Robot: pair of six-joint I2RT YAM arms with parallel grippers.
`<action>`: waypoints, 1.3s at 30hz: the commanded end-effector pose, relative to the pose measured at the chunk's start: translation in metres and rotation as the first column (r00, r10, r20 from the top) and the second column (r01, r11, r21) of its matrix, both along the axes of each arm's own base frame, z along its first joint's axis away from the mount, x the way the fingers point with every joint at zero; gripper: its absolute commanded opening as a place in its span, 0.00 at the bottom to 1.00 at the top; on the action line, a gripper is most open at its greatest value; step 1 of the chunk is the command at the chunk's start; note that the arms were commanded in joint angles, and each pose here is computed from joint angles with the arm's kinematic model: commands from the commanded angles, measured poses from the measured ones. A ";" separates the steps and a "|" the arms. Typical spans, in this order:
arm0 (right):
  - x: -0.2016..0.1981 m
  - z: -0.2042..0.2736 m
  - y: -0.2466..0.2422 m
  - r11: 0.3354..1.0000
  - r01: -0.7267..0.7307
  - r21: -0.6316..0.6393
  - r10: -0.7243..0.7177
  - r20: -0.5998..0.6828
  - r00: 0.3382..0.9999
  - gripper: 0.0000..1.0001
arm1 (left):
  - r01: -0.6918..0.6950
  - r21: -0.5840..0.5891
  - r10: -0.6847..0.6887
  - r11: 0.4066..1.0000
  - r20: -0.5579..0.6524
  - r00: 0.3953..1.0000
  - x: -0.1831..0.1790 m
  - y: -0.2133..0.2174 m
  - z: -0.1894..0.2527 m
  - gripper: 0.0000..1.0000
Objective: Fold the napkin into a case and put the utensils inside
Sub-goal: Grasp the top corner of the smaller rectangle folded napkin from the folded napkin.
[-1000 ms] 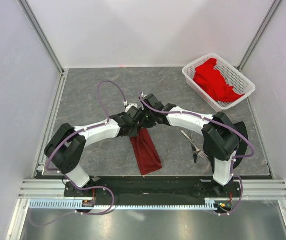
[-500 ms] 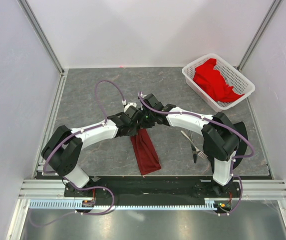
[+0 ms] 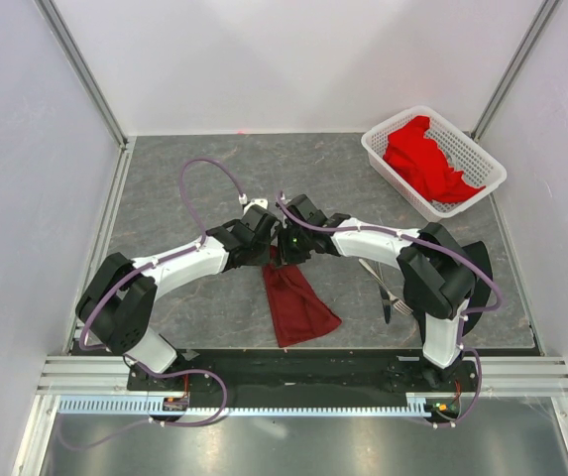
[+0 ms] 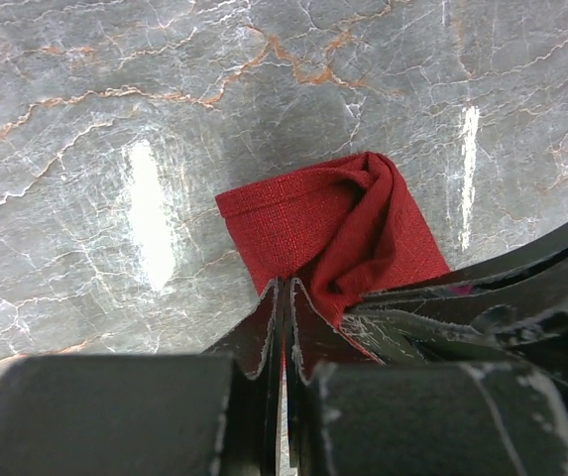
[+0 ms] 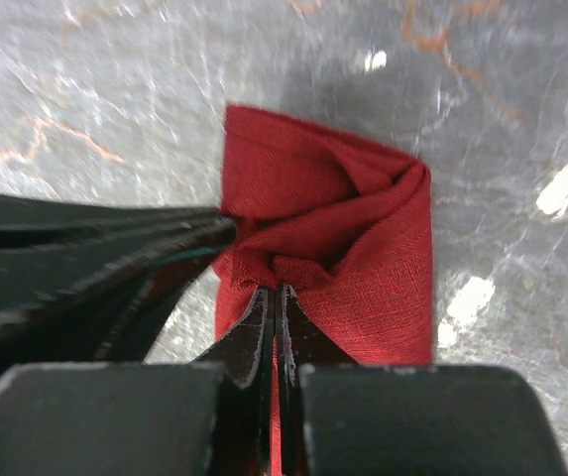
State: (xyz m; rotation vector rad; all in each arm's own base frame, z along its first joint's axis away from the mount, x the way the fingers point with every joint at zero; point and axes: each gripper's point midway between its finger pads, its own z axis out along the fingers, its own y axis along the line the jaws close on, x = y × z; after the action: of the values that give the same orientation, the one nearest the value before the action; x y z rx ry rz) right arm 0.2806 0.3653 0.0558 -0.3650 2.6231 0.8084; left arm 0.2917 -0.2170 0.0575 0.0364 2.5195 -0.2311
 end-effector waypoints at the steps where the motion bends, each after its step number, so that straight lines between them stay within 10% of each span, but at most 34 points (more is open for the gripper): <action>1: -0.016 -0.010 0.005 0.999 -0.041 0.010 0.042 -0.035 0.999 0.00 | -0.030 -0.053 0.032 0.998 0.035 0.999 0.009 -0.005 0.008 0.02; 17: 0.023 -0.007 0.038 0.981 0.163 0.103 -0.155 -0.079 0.985 0.00 | -0.005 -0.090 0.007 0.996 0.014 1.000 0.001 -0.009 0.008 0.02; 39: 0.047 0.020 0.038 0.754 0.478 0.450 -0.394 -0.271 0.878 0.00 | -0.048 -0.091 0.050 0.995 0.018 0.999 0.014 0.005 0.021 0.02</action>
State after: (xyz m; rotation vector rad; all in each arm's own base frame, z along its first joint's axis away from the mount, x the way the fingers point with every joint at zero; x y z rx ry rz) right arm 0.3132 0.3925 0.0364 0.3973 2.5288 1.1847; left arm 0.2951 -0.2067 0.0533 -0.0117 2.5192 -0.2560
